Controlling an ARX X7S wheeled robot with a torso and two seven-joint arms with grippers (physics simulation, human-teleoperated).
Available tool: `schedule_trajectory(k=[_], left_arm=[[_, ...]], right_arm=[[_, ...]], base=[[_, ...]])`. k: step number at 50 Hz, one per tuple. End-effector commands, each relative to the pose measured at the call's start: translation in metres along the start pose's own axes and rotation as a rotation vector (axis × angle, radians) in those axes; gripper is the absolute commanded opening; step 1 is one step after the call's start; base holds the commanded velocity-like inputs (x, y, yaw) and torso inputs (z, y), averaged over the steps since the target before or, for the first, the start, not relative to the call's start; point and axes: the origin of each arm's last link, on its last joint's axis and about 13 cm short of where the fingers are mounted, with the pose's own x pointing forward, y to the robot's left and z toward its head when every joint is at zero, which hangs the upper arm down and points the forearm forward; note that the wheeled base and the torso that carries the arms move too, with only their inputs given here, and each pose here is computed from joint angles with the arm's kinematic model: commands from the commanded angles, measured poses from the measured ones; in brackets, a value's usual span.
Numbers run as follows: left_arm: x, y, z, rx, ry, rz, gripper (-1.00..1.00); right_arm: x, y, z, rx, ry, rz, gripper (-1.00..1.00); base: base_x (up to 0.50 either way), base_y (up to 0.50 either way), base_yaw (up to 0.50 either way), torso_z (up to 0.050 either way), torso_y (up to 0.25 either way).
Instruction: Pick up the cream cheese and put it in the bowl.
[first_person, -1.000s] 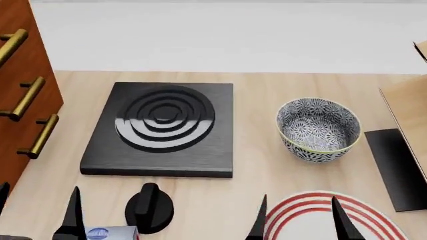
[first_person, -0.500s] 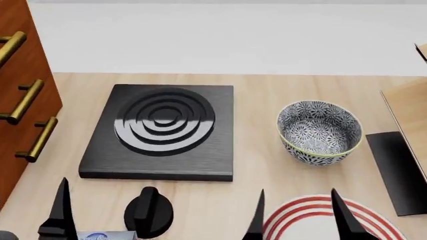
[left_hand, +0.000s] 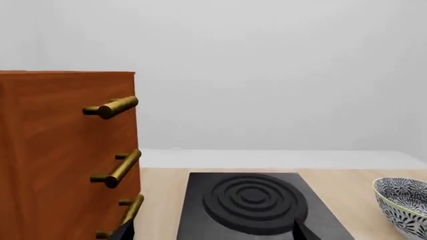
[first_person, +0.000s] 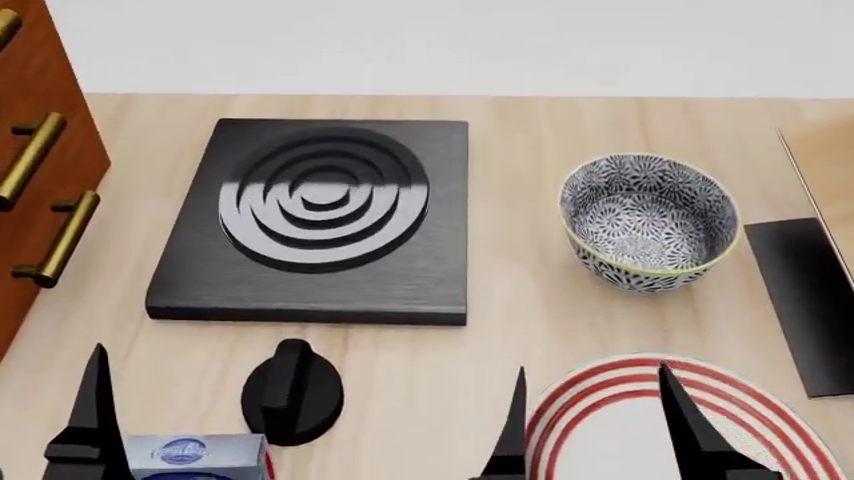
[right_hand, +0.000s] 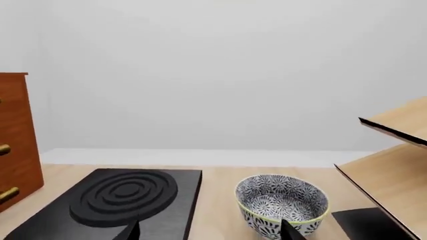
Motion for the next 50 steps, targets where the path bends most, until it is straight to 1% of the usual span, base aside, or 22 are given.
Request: schedule_trajectory(k=[1,22,25,26,27,30,35,38,43,44,47,50], left_arm=[[0.0,0.002,0.001,0.006,-0.004,0.01,1.0],[0.001,0.003,0.003,0.012,-0.016,0.014,1.0],[-0.001,0.003,0.004,0.01,-0.03,-0.019,1.0],[-0.003,0.003,0.005,0.013,-0.029,-0.016,1.0],[-0.003,0.004,0.006,-0.005,-0.038,-0.028,1.0],[-0.006,0.004,0.009,0.025,-0.045,-0.009,1.0],[-0.012,0.006,0.013,0.019,-0.05,-0.007,1.0],[-0.017,0.006,0.018,0.034,-0.048,-0.008,1.0],[-0.026,0.009,0.028,0.037,-0.065,-0.013,1.0],[-0.028,0.01,0.029,0.035,-0.063,-0.02,1.0],[-0.03,0.01,0.031,0.04,-0.054,-0.031,1.0],[-0.033,0.013,0.034,0.046,-0.053,-0.036,1.0]], right_arm=[[-0.001,-0.001,0.002,0.003,-0.004,0.003,1.0],[-0.003,-0.001,0.007,0.001,-0.022,0.004,1.0],[-0.005,0.0,0.009,0.001,-0.031,0.015,1.0],[-0.006,0.001,0.011,-0.001,-0.037,0.019,1.0],[-0.006,0.001,0.013,-0.003,-0.041,0.026,1.0],[-0.006,0.003,0.021,0.021,-0.041,0.067,1.0],[-0.004,0.007,0.033,0.031,-0.053,0.115,1.0],[0.002,0.01,0.043,0.022,-0.066,0.145,1.0],[0.011,0.014,0.06,0.039,-0.086,0.227,1.0],[0.013,0.016,0.064,0.051,-0.092,0.281,1.0],[0.019,0.019,0.069,0.074,-0.079,0.354,1.0],[0.024,0.023,0.073,0.091,-0.076,0.454,1.0]], base=[[0.0,0.0,0.0,-0.004,-0.25],[0.0,0.0,0.0,-0.003,-0.25],[0.0,0.0,0.0,-0.003,-0.227],[0.0,0.0,0.0,0.0,-0.059],[-0.01,0.0,0.0,0.0,0.0],[0.0,0.0,0.0,0.0,0.0],[0.0,0.0,0.0,0.0,0.0],[0.0,0.0,0.0,0.0,0.0],[0.0,0.0,0.0,0.0,0.0],[0.0,0.0,0.0,0.0,0.0],[0.0,0.0,0.0,0.0,0.0],[0.0,0.0,0.0,0.0,0.0]])
